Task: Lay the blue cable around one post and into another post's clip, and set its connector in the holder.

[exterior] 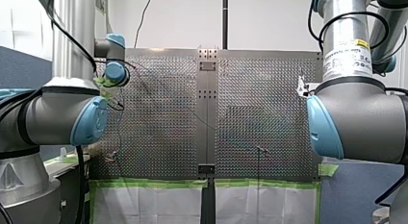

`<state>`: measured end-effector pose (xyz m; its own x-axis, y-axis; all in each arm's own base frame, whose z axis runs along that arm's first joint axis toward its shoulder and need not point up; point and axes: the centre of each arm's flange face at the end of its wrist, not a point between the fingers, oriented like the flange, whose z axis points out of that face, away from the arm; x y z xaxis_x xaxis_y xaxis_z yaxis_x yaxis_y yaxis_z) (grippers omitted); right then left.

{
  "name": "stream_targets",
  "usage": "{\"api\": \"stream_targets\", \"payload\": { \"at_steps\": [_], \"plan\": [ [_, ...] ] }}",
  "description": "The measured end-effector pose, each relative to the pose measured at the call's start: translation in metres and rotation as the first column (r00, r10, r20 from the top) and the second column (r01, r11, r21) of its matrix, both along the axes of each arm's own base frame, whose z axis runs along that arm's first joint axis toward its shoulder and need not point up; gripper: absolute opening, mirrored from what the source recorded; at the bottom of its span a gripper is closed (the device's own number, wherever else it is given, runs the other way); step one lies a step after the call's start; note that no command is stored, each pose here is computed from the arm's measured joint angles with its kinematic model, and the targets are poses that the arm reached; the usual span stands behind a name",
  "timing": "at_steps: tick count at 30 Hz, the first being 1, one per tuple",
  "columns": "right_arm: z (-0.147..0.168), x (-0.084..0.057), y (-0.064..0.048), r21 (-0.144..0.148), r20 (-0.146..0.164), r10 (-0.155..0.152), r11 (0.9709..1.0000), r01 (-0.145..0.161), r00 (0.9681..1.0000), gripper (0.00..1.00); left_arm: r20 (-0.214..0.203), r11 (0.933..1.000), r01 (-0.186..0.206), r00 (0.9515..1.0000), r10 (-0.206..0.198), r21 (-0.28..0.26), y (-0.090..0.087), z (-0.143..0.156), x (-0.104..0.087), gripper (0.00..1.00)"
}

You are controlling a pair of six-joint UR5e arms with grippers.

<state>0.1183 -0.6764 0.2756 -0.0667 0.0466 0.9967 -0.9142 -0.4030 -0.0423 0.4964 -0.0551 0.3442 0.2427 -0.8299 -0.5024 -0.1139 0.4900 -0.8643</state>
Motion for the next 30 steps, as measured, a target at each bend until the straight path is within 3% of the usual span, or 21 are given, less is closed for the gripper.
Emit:
{"api": "stream_targets", "payload": {
  "at_steps": [7,17,22,30],
  "plan": [
    [0.0,0.0,0.0,0.0,0.0,0.0,1.0,0.0,1.0,1.0,0.016,0.9986,0.005,0.9999,-0.005,-0.053,-0.003,0.011,-0.019,1.0],
    [0.0,0.0,0.0,0.0,0.0,0.0,1.0,0.0,1.0,1.0,0.041,0.9914,0.046,0.9983,-0.041,-0.123,-0.012,0.015,-0.039,1.0],
    [0.0,0.0,0.0,0.0,0.0,0.0,1.0,0.0,1.0,1.0,0.028,0.9944,0.033,0.9991,-0.031,-0.1,-0.013,0.017,-0.053,1.0],
    [0.0,0.0,0.0,0.0,0.0,0.0,1.0,0.0,1.0,1.0,-0.001,0.9988,-0.032,0.9995,0.032,-0.038,-0.01,0.032,-0.078,1.0]
  ]
}}
